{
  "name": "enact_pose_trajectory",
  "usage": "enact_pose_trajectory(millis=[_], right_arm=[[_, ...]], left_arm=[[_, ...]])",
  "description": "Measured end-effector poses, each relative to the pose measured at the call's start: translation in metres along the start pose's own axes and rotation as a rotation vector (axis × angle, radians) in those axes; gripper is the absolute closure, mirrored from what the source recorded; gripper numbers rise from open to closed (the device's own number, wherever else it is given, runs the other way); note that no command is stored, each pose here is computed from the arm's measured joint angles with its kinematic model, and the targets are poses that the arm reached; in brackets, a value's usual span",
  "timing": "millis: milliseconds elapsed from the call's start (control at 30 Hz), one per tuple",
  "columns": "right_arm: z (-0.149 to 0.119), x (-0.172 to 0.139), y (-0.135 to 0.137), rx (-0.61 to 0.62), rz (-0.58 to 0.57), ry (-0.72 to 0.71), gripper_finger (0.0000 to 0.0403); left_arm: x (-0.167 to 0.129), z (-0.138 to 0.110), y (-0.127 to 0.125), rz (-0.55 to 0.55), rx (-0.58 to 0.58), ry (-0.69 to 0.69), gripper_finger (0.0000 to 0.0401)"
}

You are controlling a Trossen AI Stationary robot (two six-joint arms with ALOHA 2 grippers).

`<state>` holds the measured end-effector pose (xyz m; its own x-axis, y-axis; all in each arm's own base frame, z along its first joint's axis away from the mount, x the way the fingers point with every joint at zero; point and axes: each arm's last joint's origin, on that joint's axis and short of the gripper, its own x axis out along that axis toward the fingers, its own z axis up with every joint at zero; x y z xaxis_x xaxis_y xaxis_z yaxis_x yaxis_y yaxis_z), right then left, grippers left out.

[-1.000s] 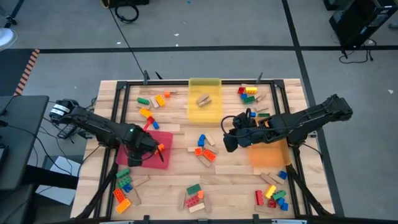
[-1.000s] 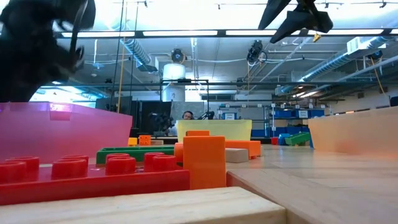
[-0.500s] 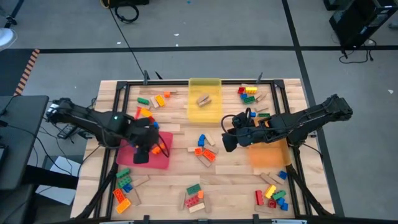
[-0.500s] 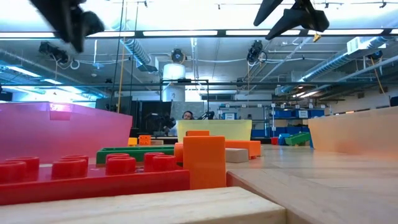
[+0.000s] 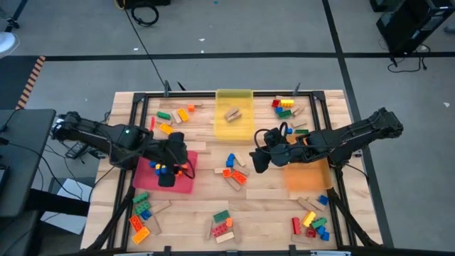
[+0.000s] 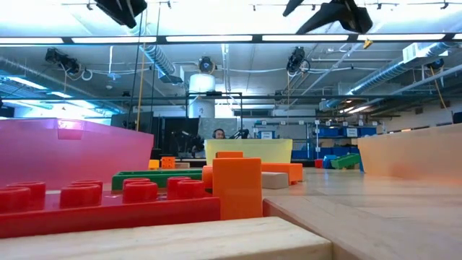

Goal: Sort blocks by size
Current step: Put the wooden block into the yellow bin

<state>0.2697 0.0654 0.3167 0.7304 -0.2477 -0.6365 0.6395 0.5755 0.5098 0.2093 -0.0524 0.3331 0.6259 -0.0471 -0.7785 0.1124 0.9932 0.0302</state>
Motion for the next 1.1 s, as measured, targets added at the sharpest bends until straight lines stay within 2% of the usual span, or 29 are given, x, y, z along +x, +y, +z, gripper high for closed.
enact_pose_trajectory(millis=[100,267,533,633,733,933,1100], right_arm=[[0.002,0.000,0.004,0.000,0.037,-0.019,0.0212],[0.003,0.006,0.011,-0.003,0.093,-0.038,0.0197],[0.001,0.055,0.036,-0.121,0.084,0.140,0.0190],[0.001,0.077,0.048,-0.193,0.016,0.240,0.0190],[-0.003,0.097,0.056,-0.258,-0.100,0.353,0.0190],[-0.028,0.132,0.050,-0.313,-0.344,0.510,0.0190],[-0.041,0.149,0.044,-0.335,-0.386,0.556,0.0190]], left_arm=[[-0.012,-0.004,0.006,0.051,-0.001,-0.063,0.0249],[-0.031,-0.032,0.017,0.119,-0.047,-0.212,0.0249],[-0.043,-0.077,0.024,0.133,-0.130,-0.418,0.0249],[-0.043,-0.087,0.025,0.123,-0.173,-0.447,0.0249],[-0.040,-0.092,0.025,0.114,-0.213,-0.449,0.0249],[-0.034,-0.095,0.025,0.102,-0.275,-0.430,0.0249],[-0.033,-0.095,0.025,0.099,-0.288,-0.426,0.0249]])
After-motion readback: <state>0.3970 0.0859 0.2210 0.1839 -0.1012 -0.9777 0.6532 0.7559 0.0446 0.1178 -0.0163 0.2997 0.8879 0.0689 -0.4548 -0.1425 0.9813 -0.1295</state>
